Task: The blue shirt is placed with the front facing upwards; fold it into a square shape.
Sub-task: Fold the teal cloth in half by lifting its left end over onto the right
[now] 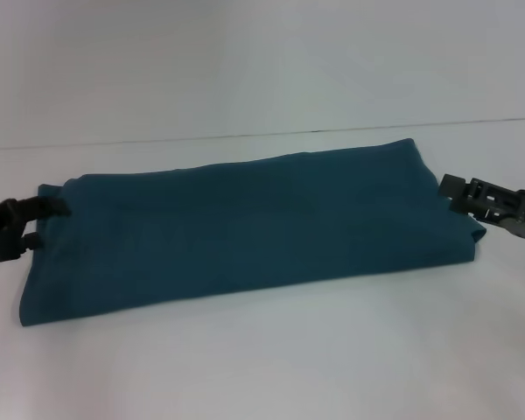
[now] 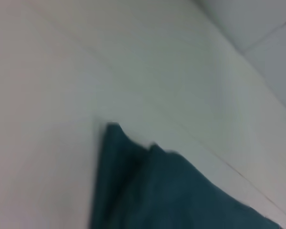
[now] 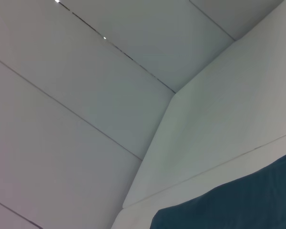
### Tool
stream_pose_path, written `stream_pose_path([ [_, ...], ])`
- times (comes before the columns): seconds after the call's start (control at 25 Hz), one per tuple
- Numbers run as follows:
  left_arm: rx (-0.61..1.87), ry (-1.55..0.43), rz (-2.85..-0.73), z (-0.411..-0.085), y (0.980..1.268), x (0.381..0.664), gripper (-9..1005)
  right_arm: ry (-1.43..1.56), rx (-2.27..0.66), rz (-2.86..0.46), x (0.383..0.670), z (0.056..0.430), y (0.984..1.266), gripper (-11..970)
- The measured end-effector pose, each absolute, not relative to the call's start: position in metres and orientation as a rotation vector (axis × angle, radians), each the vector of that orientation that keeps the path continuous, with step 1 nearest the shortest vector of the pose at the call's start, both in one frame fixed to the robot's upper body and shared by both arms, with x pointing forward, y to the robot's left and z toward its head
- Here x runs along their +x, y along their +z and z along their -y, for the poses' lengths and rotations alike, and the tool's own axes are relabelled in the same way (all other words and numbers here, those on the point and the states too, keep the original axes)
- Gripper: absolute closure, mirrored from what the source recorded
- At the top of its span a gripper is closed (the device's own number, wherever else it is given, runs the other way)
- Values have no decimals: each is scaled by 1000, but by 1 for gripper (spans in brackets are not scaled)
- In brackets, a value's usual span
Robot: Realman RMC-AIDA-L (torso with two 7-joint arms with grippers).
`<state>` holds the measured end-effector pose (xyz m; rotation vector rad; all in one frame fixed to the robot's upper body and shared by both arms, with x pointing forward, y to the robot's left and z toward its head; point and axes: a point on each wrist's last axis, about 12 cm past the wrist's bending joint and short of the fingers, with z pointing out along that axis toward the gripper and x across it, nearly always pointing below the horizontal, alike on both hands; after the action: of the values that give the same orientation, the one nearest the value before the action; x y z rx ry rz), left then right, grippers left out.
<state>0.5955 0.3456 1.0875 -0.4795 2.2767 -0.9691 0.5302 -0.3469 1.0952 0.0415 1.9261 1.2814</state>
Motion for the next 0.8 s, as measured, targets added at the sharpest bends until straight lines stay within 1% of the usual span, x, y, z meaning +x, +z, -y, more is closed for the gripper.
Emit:
stream_pose_path([
  [0.08,-503,-1003,-2313,-350,1101,601,221,1280,39,-1927,530,348,1096,85],
  [0.16,-501,-954,-2340,-354,1108,608,222,1278,39,-1928,530,348,1096,85],
  [0.2,-460,-881,-2343,-352,1109,613,222,1276,38,-1928,531,348,1096,86],
  [0.24,-460,-881,-2343,-352,1109,613,224,1273,38,-1928,531,348,1096,86],
  [0.36,-259,-769,-2315,-337,1104,617,230,1267,36,-1929,531,348,1095,88],
  [0.48,-113,-699,-2279,-324,1100,617,234,1266,33,-1930,532,348,1096,89],
  [0.64,-118,-656,-2265,-322,1096,616,234,1264,35,-1932,531,349,1095,91],
  [0.8,-184,-632,-2297,-327,1091,613,233,1264,39,-1933,530,349,1094,93],
])
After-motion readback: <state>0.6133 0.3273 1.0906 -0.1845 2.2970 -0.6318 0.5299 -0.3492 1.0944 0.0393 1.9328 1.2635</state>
